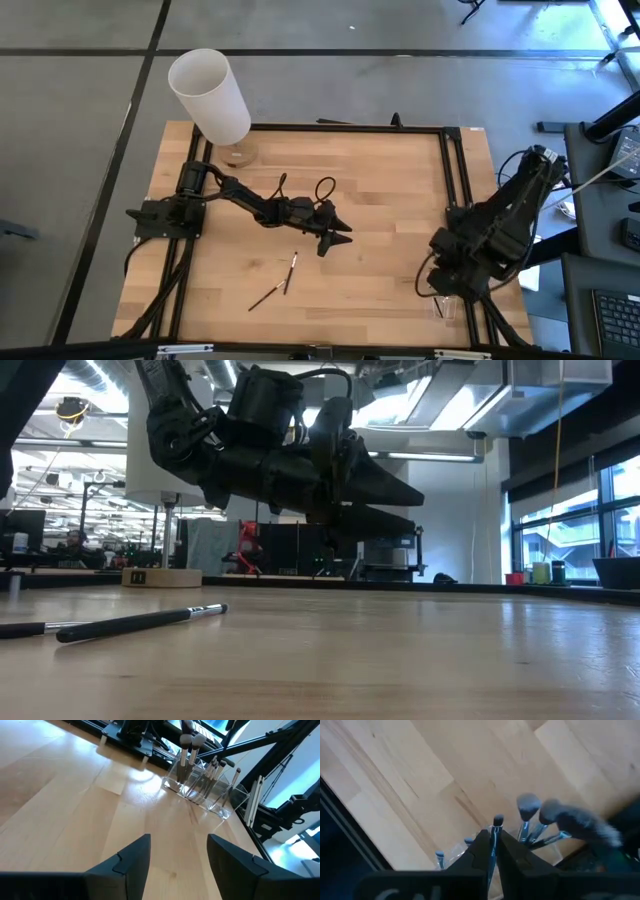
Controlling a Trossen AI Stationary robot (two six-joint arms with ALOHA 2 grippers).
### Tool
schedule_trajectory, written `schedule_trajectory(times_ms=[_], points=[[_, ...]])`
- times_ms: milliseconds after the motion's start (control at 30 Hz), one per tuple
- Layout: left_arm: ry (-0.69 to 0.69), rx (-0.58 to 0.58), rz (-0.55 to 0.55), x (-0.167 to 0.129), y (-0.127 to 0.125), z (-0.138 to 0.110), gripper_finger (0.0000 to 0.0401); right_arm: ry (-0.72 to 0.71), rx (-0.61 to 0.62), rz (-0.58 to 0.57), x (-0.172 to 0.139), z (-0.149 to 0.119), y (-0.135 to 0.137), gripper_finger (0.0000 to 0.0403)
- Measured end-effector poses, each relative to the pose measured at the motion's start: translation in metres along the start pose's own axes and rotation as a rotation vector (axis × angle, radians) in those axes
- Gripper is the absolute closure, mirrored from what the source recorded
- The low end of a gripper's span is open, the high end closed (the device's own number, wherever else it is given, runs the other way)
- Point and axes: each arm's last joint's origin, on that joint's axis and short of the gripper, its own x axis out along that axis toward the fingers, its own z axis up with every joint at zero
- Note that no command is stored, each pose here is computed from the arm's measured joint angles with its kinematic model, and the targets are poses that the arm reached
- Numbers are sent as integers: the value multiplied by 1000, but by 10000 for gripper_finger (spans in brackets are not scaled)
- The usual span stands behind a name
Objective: Put items in baskets/containers
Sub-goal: Put the eyeshadow brush into the transparent organizer
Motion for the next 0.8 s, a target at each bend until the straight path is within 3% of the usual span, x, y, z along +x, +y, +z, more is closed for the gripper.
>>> schedule_trajectory(times_ms=[467,667,800], points=[[12,-3,-4,0,0,-1,212,9,-57,-9,29,-32,16,383],[14,-3,-4,0,0,-1,212,-39,-57,28,13,-27,21,383],[14,-3,-5,0,0,-1,212,-109,-85,113,-7,-22,31,383]])
